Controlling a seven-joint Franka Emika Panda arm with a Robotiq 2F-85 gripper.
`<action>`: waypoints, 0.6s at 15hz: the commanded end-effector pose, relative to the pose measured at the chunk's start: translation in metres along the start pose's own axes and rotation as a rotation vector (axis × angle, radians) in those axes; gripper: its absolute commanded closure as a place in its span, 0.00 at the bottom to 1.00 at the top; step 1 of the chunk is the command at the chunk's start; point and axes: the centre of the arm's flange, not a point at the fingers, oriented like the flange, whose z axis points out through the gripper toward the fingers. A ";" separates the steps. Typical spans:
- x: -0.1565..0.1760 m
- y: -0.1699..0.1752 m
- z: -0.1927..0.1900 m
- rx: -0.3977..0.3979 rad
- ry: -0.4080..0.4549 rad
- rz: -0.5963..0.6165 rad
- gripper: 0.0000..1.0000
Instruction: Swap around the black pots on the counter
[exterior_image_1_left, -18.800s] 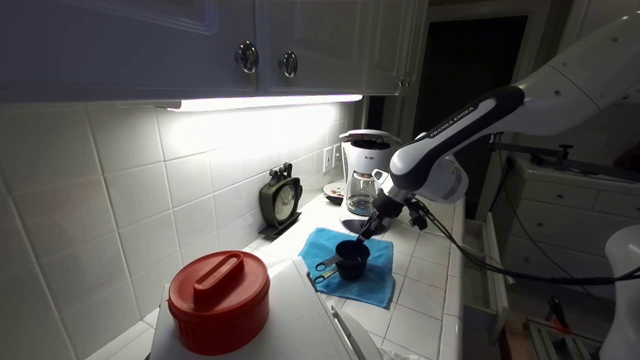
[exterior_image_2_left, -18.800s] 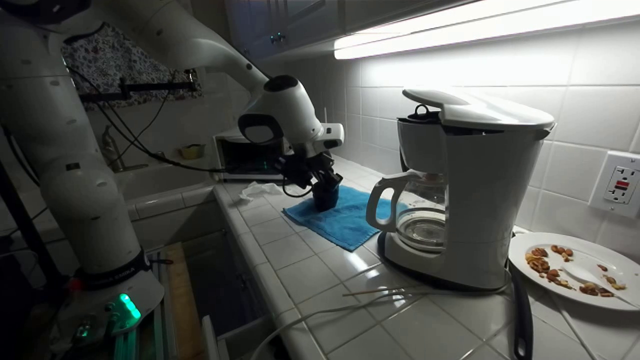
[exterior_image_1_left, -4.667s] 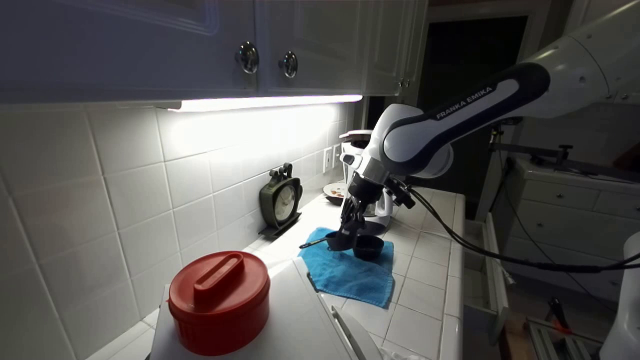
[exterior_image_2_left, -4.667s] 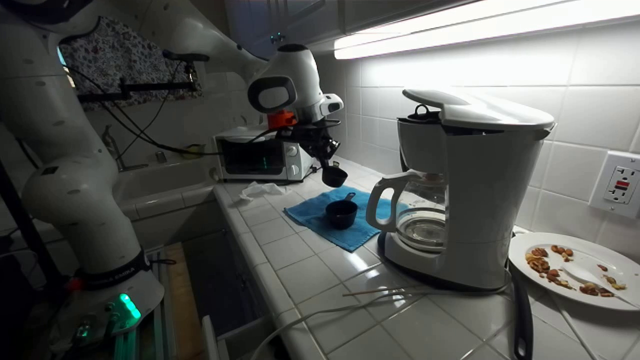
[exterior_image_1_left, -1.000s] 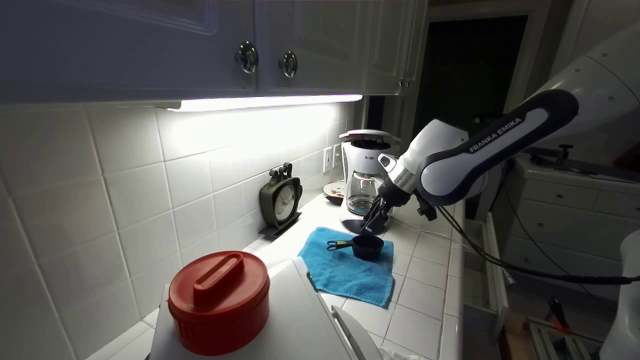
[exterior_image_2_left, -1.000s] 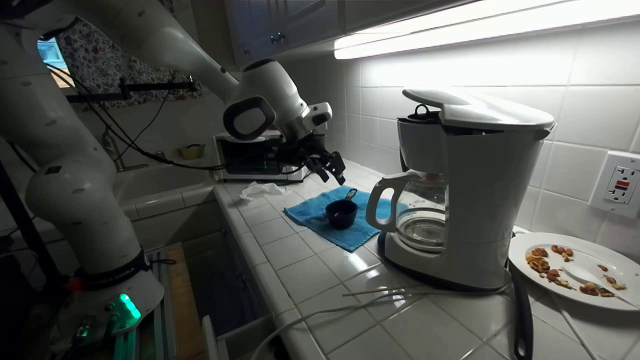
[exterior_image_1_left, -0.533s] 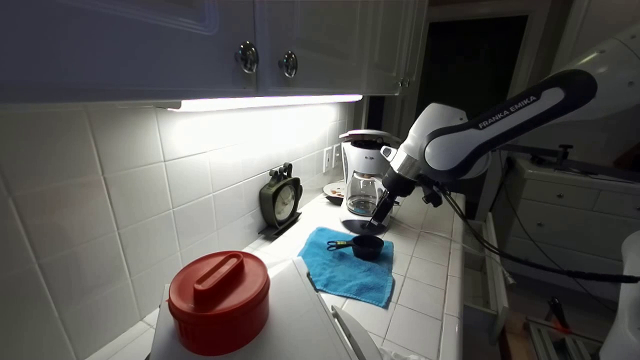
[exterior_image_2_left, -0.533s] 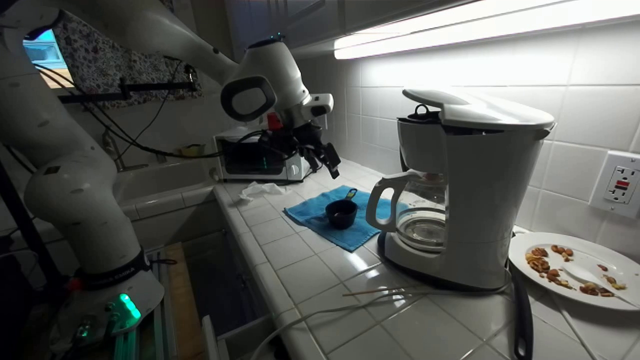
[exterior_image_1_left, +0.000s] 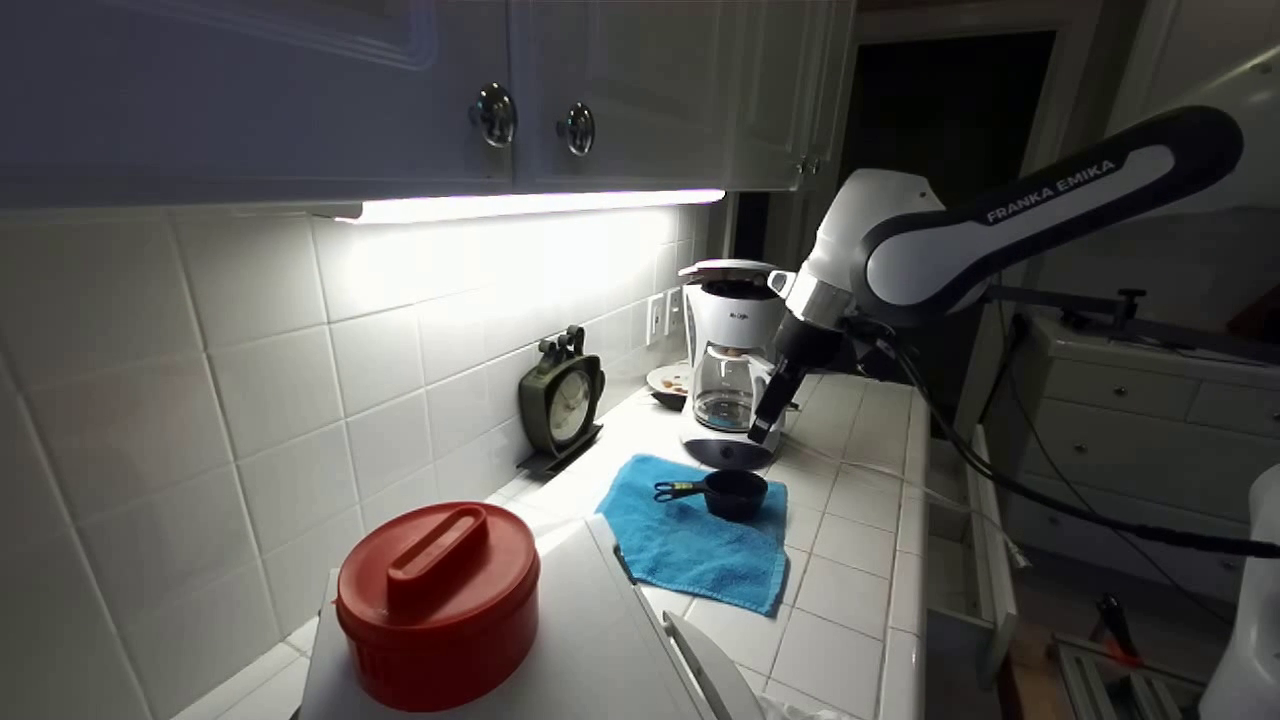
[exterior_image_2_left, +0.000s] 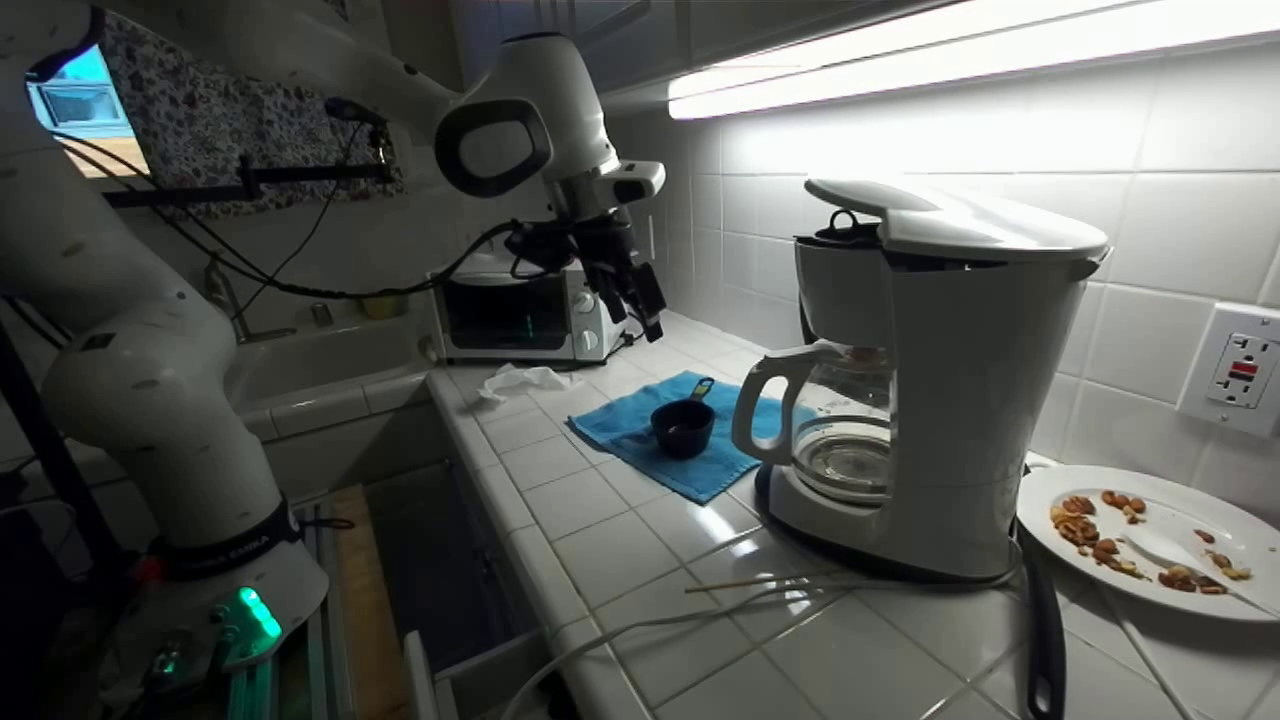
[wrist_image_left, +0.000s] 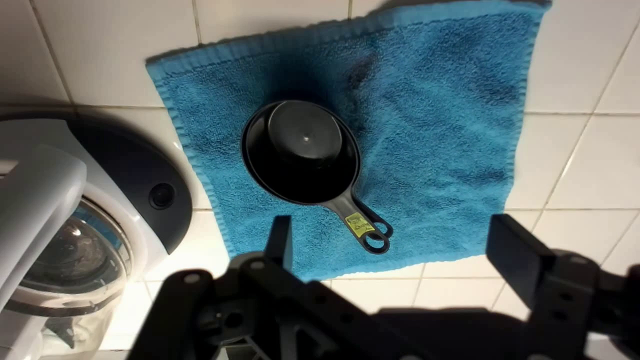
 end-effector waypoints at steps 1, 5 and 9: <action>-0.004 -0.009 -0.020 -0.024 -0.021 0.019 0.00; -0.006 -0.016 -0.026 -0.017 -0.016 0.028 0.00; -0.008 -0.020 -0.028 -0.026 -0.009 0.037 0.00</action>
